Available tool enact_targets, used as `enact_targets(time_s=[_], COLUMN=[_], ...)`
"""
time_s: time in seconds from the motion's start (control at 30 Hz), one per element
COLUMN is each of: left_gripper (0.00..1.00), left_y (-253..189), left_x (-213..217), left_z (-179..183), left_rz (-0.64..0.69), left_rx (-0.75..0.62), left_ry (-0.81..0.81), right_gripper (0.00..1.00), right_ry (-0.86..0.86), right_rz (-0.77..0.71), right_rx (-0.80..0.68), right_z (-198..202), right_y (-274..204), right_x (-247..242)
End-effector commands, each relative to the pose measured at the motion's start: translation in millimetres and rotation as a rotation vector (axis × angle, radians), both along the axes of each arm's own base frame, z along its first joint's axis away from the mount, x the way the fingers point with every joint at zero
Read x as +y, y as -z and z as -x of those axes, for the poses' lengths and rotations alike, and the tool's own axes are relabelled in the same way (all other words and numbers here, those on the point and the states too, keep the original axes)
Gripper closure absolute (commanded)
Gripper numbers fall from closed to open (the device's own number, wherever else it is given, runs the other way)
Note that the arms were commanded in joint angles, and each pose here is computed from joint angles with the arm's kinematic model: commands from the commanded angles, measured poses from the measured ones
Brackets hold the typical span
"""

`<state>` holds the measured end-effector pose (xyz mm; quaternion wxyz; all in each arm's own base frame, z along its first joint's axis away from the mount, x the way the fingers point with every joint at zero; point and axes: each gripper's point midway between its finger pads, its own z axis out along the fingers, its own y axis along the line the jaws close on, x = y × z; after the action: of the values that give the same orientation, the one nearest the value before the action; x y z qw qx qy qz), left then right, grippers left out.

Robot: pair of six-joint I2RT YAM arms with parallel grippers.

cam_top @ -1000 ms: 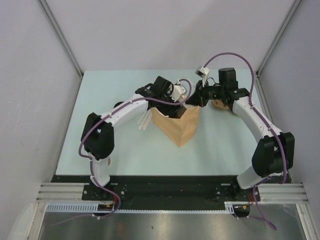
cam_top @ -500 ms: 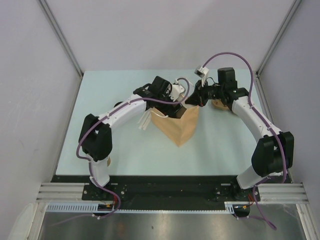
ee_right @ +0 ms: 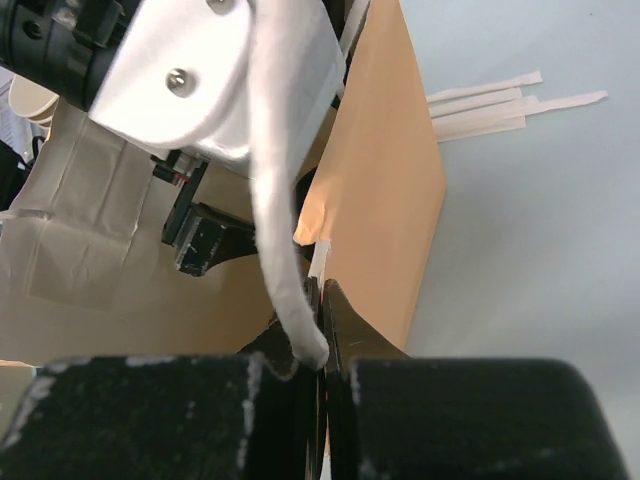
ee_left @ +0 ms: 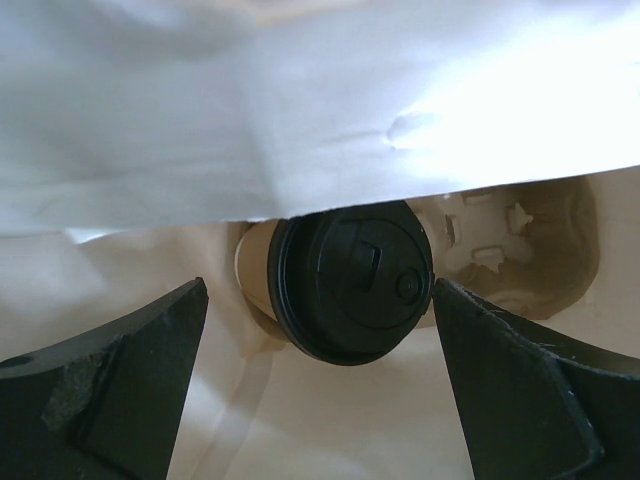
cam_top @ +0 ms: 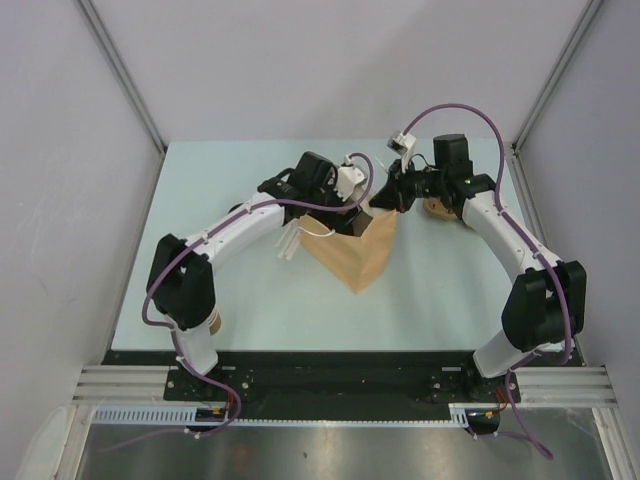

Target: Pack the takeout coffee

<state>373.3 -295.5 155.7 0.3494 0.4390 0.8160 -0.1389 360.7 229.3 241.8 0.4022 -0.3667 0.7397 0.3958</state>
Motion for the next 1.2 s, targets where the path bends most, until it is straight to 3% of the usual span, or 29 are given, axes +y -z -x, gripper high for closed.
enact_targets(time_s=[0.0, 0.93, 1.17], left_gripper=[0.01, 0.02, 0.02], left_y=[-45.2, -145.6, -194.1], left_x=[1.5, -10.9, -12.5], left_z=[-3.8, 12.4, 20.5], left_rz=[0.072, 0.193, 0.328], left_rx=[-0.092, -0.129, -0.135], left_ry=[-0.006, 0.040, 0.037], right_gripper=[1.00, 1.00, 1.00], right_ry=[0.026, 0.028, 0.039], right_rz=[0.078, 0.089, 0.073], right_rx=[0.022, -0.033, -0.044], right_z=[-6.0, -10.4, -9.2], right_y=[22.9, 11.3, 1.2], right_x=[-5.6, -4.7, -4.5])
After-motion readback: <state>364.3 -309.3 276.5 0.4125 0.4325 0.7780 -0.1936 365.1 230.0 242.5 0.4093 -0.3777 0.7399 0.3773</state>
